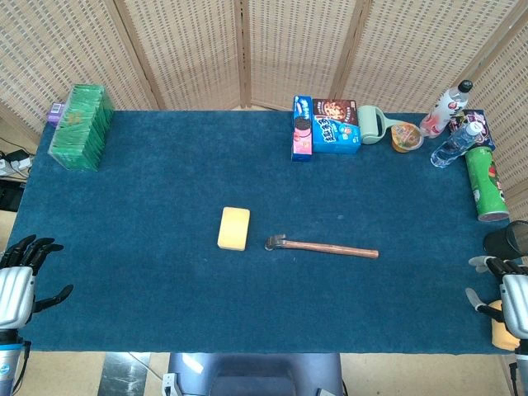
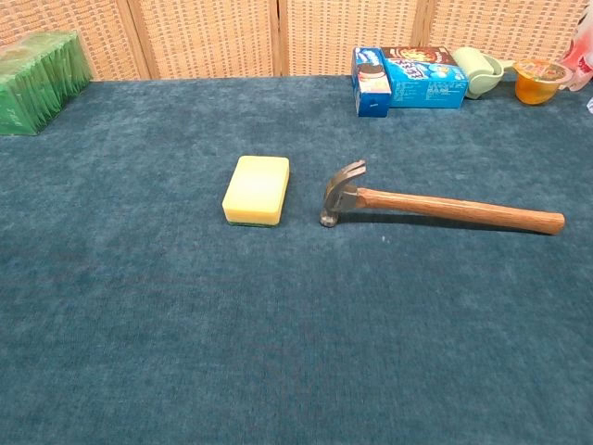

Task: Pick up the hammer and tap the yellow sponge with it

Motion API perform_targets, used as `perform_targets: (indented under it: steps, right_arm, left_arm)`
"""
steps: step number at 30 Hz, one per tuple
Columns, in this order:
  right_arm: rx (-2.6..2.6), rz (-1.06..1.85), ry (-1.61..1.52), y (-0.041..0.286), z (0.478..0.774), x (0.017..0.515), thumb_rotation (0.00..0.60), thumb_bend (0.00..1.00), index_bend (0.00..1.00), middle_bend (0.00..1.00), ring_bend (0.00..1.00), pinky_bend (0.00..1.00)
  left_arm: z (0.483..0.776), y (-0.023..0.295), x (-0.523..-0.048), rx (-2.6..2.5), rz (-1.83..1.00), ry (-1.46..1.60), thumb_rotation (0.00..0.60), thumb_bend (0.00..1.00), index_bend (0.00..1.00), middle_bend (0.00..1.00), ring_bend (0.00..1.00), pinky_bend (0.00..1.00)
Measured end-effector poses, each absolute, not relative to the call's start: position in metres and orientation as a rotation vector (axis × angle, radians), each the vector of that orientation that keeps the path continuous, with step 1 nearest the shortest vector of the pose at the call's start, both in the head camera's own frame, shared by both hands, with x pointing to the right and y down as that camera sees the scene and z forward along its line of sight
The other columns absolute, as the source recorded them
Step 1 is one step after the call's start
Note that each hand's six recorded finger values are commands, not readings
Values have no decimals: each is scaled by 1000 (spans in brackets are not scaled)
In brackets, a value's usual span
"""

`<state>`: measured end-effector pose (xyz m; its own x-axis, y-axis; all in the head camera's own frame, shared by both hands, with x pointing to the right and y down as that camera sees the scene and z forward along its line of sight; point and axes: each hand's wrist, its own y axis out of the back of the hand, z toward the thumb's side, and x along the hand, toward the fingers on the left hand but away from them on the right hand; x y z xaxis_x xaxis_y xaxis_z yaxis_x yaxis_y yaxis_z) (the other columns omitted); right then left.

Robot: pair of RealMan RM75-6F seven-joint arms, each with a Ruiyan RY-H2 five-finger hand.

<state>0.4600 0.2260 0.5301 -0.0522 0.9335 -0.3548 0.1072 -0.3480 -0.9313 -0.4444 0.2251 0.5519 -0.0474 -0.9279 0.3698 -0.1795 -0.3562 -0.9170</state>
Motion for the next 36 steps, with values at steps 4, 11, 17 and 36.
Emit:
perform_targets:
  steps: [4,11,17,36]
  right_arm:
    - [-1517,1483,-1139,226,532,460,600,299,378,467,445,434]
    - [-1528,1488,-1144,227,533,462,600,299,378,469,457,446]
    - [-1569,1474,-1142,225,535,458,600,317,377,457,457,441]
    - [-1971,1330,-946,164,590,355,600,349,378,435,421,374]
  left_arm:
    - [553,225,-445,-1575,-1465,1196,600,189,271,215,106,125]
    - [551,225,-444,-1574,-1458,1193,600,190,271,215,106,124]
    - [541,222,-445,-1549,-1435,1183,600,189,270,215,107,125]
    - [516,181,-422,-1539,-1345,1056,600,189,271,214,106,125]
